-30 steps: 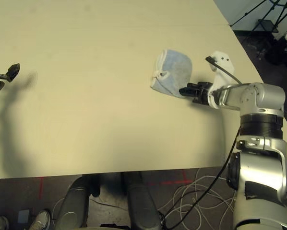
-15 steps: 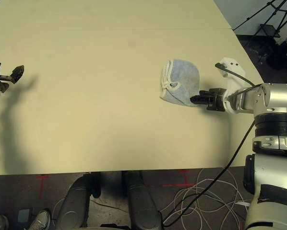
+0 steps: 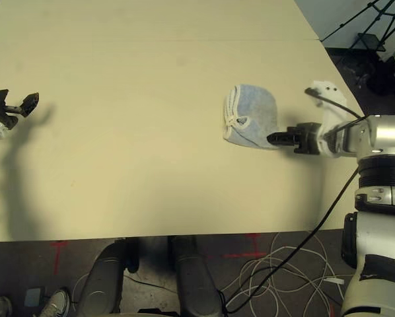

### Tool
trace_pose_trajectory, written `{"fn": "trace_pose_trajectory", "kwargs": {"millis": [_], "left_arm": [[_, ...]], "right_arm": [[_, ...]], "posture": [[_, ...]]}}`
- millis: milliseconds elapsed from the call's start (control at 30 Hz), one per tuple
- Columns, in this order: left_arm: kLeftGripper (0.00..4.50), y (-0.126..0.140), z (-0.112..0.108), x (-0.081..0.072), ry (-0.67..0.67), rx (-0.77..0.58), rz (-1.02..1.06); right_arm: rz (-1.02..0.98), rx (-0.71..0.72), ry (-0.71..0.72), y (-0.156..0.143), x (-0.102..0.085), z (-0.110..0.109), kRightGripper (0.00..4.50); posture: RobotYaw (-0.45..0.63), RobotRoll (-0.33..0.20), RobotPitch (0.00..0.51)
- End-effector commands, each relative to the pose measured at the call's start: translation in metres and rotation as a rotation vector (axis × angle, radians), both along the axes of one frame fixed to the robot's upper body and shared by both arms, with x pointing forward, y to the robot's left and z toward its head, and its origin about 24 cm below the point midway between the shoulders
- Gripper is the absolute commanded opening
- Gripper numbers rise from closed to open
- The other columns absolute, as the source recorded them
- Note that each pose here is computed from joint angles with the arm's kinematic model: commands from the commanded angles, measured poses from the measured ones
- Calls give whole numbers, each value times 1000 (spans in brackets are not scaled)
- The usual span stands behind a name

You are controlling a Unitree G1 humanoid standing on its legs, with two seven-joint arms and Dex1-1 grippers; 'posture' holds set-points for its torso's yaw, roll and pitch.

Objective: Wipe the water off the table with a rag.

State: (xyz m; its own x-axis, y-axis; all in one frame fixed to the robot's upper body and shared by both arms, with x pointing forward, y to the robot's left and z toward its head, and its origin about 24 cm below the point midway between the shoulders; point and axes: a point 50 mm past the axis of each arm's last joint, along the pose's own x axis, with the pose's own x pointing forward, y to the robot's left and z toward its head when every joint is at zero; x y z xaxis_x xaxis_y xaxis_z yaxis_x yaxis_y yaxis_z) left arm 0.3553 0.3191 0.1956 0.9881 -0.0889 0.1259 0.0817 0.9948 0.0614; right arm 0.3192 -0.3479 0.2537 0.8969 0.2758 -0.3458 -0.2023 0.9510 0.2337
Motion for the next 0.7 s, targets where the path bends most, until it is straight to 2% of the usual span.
{"fn": "trace_pose_trajectory", "kwargs": {"millis": [33,100,300,433,700], "left_arm": [[4500,-5,-8,1,20,-28,-8],[4500,-6,-9,3,11,-42,5],[4500,-11,-16,8,-1,-51,53],[4500,-20,-22,13,8,-59,69],[4500,-33,-24,20,9,-46,29]], "right_arm": [[-155,8,-266,-17,6,22,3752],[-233,44,-415,-13,21,19,4388],[-183,-82,-610,36,55,-22,4449],[-142,-142,-649,59,66,-42,4449],[-226,-163,-641,64,71,-55,4449]], "posture": [[-18,0,284],[-25,0,283],[-29,0,272],[-19,0,256],[-32,0,234]]}}
